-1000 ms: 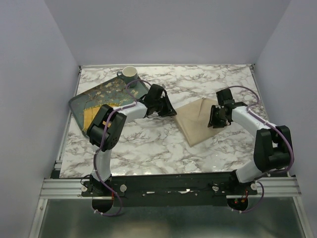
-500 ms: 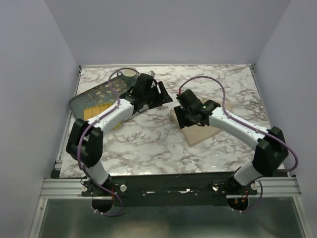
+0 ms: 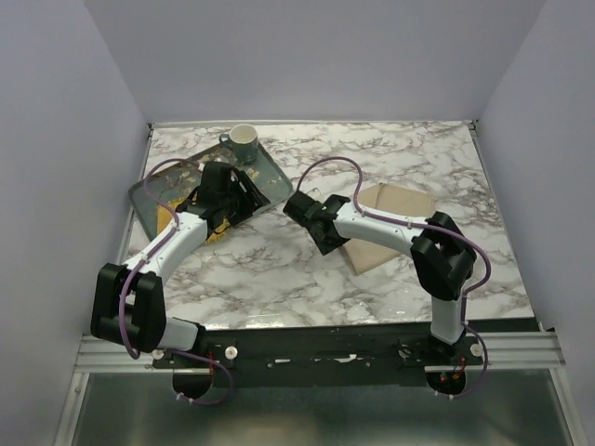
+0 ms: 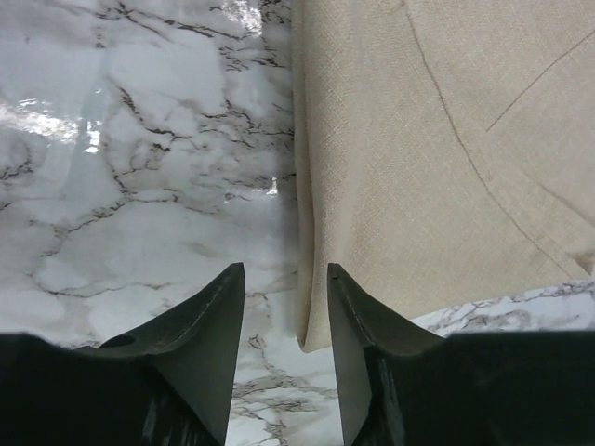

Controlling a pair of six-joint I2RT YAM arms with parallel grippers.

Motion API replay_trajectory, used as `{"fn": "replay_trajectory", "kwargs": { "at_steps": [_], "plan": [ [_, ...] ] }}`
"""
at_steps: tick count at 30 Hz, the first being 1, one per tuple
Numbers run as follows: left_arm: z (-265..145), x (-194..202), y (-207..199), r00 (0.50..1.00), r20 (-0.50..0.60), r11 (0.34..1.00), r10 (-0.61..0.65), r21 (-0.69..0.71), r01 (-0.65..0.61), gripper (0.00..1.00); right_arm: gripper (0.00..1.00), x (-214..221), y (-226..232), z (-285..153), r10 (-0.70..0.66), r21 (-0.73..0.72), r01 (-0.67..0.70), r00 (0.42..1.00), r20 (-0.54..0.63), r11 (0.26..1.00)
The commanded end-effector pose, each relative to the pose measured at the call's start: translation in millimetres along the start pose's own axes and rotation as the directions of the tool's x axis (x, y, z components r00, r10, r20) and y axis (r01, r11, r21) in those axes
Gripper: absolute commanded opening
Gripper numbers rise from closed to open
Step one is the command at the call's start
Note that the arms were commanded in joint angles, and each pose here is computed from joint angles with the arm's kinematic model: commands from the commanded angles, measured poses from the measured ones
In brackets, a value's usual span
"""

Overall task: Fold the napkin, place the utensils inside, and roll it up
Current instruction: Roll the napkin with the utensil

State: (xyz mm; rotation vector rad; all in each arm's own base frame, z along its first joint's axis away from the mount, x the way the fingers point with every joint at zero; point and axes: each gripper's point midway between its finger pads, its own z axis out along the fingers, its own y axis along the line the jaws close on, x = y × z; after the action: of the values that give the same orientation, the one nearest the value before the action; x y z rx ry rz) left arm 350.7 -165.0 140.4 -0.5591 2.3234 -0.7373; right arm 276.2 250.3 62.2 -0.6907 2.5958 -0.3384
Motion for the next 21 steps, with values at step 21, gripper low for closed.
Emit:
{"fn": "replay_trajectory", "kwargs": {
  "at_steps": [21],
  "plan": [
    [3, 4, -5, 0.999, -0.031, 0.996, -0.023, 0.086, 0.026, 0.73, 0.51, 3, -14, 38, -0.063, 0.214, 0.061, 0.998, 0.002, 0.975]
  ]
}}
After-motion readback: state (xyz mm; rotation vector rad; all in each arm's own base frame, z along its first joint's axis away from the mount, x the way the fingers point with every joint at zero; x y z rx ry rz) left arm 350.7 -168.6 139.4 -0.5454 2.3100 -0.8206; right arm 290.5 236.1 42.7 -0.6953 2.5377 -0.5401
